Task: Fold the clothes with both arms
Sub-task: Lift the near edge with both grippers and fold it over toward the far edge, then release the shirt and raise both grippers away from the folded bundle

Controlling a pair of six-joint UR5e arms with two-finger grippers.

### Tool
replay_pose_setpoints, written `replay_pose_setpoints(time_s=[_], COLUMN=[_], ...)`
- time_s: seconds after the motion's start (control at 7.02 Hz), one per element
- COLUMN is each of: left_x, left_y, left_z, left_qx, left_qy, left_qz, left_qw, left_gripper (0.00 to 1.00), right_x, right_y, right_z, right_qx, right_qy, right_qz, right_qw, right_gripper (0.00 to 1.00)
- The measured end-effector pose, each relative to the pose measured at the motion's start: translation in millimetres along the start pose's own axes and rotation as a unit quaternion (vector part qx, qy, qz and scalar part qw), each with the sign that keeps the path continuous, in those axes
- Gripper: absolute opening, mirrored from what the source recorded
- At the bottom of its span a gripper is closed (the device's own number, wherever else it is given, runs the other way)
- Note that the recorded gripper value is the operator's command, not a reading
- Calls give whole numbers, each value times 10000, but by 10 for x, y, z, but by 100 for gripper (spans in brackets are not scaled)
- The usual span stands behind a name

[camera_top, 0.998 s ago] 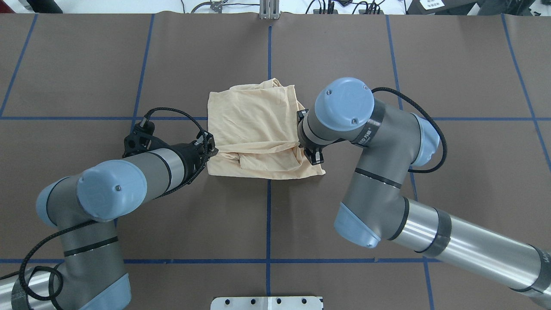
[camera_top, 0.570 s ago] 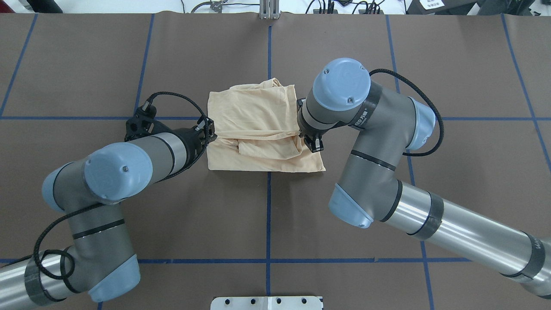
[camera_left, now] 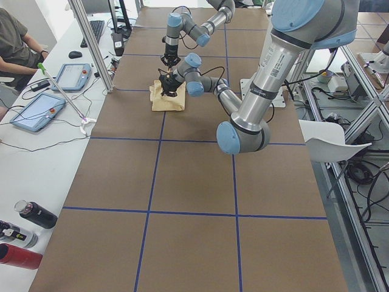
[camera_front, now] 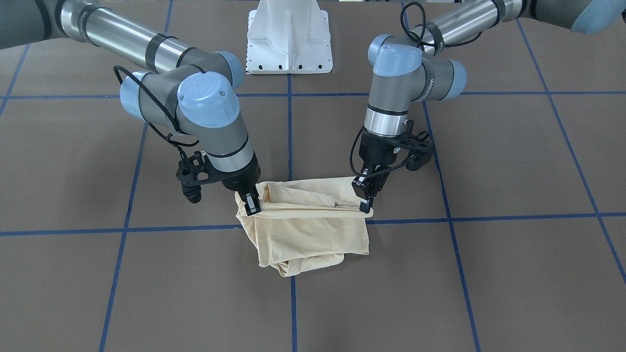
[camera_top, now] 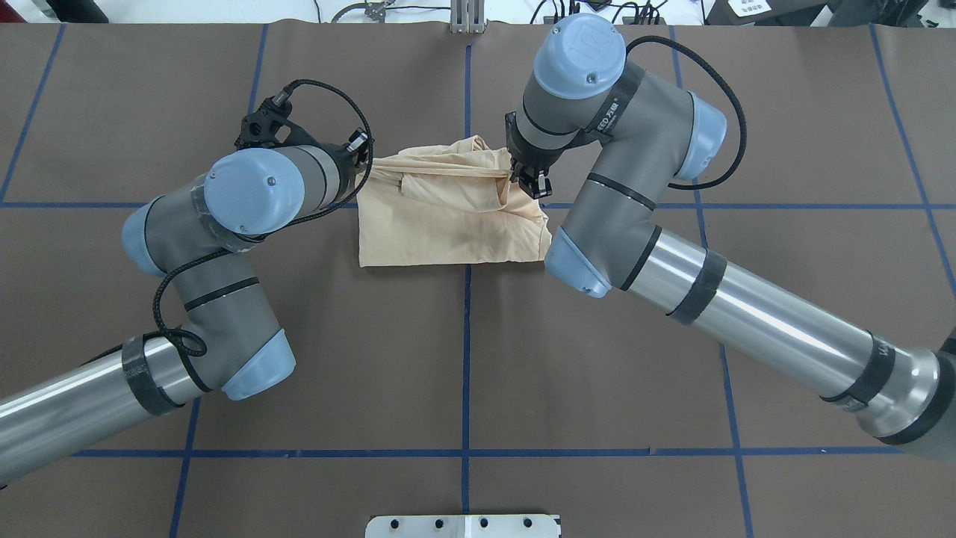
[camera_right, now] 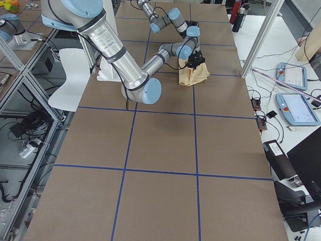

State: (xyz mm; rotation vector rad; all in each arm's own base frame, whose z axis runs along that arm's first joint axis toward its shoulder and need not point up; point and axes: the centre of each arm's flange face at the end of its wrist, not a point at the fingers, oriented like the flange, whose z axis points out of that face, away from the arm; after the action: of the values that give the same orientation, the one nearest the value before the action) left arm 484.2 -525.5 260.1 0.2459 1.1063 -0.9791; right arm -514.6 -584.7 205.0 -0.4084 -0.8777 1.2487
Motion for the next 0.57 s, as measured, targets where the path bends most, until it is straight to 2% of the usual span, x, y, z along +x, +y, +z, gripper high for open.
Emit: replay_pose_setpoints(time_s=[0.57], left_x=[138], left_y=[-182], left_z=[447], left_qx=[25], left_qy=[123], left_qz=[218], left_qw=[9997], left_gripper=[0], right_x=[-553], right_y=[102], right_z=[155], right_qx=[128], right_qy=[131], right_qz=[-42], right_qw=[9998], right_gripper=[0])
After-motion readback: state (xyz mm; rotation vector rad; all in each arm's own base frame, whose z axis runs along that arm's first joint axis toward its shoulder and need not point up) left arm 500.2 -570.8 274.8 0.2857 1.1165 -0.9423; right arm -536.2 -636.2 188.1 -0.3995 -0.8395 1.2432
